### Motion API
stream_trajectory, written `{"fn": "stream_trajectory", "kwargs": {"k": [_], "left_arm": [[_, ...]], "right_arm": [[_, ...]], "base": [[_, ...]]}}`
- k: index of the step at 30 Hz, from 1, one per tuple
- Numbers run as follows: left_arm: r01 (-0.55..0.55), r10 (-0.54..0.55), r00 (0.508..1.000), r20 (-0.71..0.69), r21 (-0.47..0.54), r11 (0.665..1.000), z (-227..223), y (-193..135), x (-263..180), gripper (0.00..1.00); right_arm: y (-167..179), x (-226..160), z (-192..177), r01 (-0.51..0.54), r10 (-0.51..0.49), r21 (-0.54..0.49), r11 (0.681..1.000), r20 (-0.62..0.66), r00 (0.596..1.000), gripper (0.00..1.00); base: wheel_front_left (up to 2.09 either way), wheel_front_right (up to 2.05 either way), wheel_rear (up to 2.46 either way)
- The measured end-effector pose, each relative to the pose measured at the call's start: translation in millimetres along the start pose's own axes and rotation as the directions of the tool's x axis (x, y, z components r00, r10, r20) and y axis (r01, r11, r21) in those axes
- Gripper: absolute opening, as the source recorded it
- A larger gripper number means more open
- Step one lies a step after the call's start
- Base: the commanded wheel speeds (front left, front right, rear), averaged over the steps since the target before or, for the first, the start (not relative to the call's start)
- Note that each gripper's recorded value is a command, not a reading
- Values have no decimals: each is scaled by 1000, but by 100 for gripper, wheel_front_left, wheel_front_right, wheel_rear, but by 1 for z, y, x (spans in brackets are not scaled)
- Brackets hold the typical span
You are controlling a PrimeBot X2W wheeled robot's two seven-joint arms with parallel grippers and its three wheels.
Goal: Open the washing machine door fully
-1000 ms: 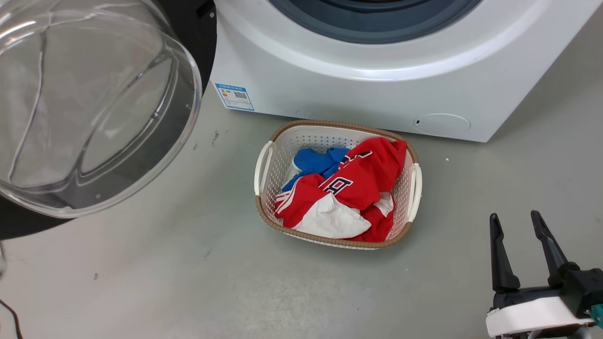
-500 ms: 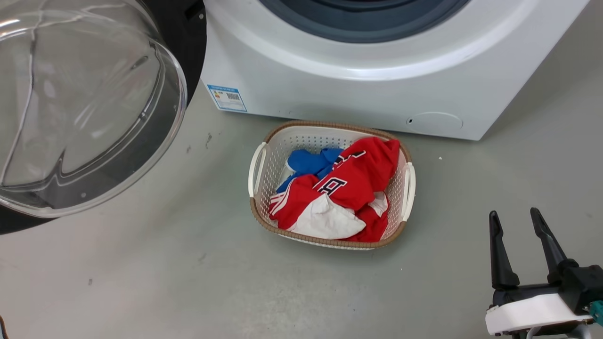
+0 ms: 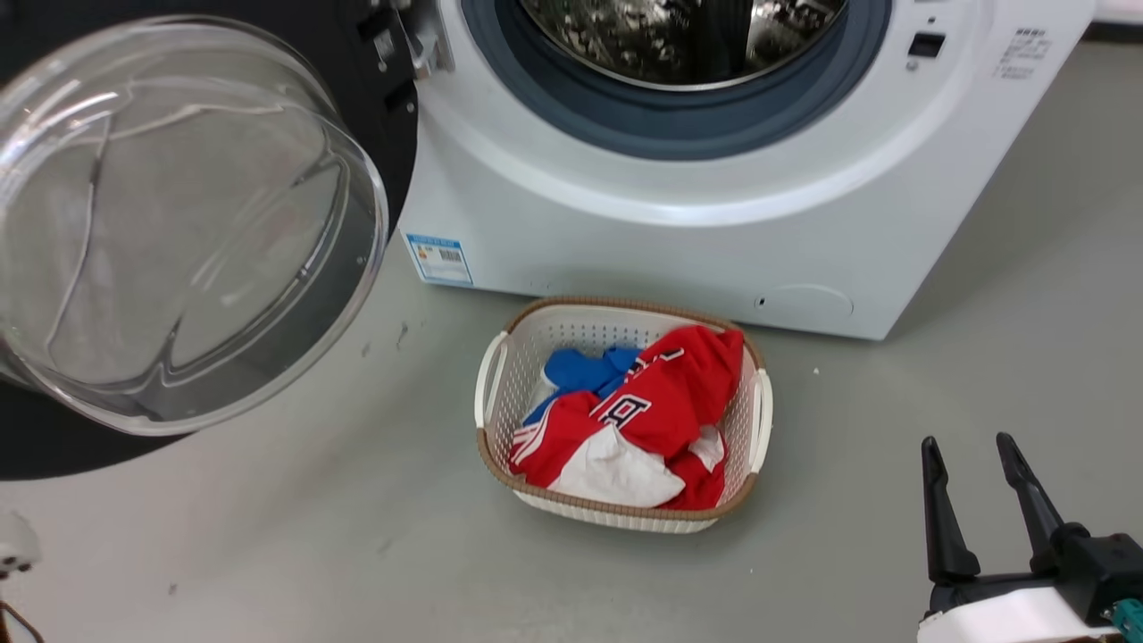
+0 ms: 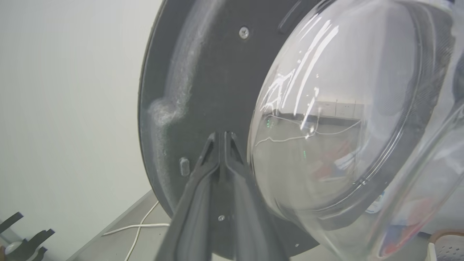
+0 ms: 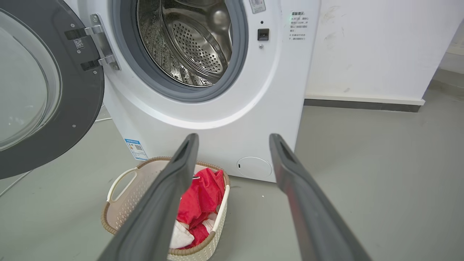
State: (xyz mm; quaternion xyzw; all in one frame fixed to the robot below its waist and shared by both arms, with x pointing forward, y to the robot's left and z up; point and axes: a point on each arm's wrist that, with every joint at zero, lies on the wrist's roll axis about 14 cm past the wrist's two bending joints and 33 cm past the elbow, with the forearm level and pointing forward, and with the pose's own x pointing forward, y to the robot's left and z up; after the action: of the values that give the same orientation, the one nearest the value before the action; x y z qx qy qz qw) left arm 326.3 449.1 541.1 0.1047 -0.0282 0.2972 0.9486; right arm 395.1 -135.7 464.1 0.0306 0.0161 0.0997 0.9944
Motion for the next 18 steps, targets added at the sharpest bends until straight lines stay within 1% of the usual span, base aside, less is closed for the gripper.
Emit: {"fn": "stream_trajectory", "kwargs": {"k": [1,7,8,11,15,18], "left_arm": [[11,-11,1000,14,3,1000,4,-2,-3,100],[91,-90,990,105,-4,996,30,-31,-23,100],[124,-122,984,130,-2,992,37,-43,-30,100],[176,-171,970,174,-10,984,50,-64,-40,100],[253,-243,947,208,-20,967,60,-94,-56,100],[323,-305,926,223,-46,945,64,-119,-68,100]], "right_arm": [[0,-2,2,0,0,-1,1000,6,1000,100],[2,-10,20,-1,1,-10,1000,53,999,100],[1,-13,24,3,-2,-14,1000,66,998,100],[0,-18,33,8,-6,-22,1000,92,996,100],[-2,-25,45,19,-14,-37,999,126,992,100],[-6,-30,57,33,-26,-44,998,161,987,100]], "base": [[0,0,0],[0,0,0],[0,0,0],[0,0,0],[0,0,0],[0,0,0]]}}
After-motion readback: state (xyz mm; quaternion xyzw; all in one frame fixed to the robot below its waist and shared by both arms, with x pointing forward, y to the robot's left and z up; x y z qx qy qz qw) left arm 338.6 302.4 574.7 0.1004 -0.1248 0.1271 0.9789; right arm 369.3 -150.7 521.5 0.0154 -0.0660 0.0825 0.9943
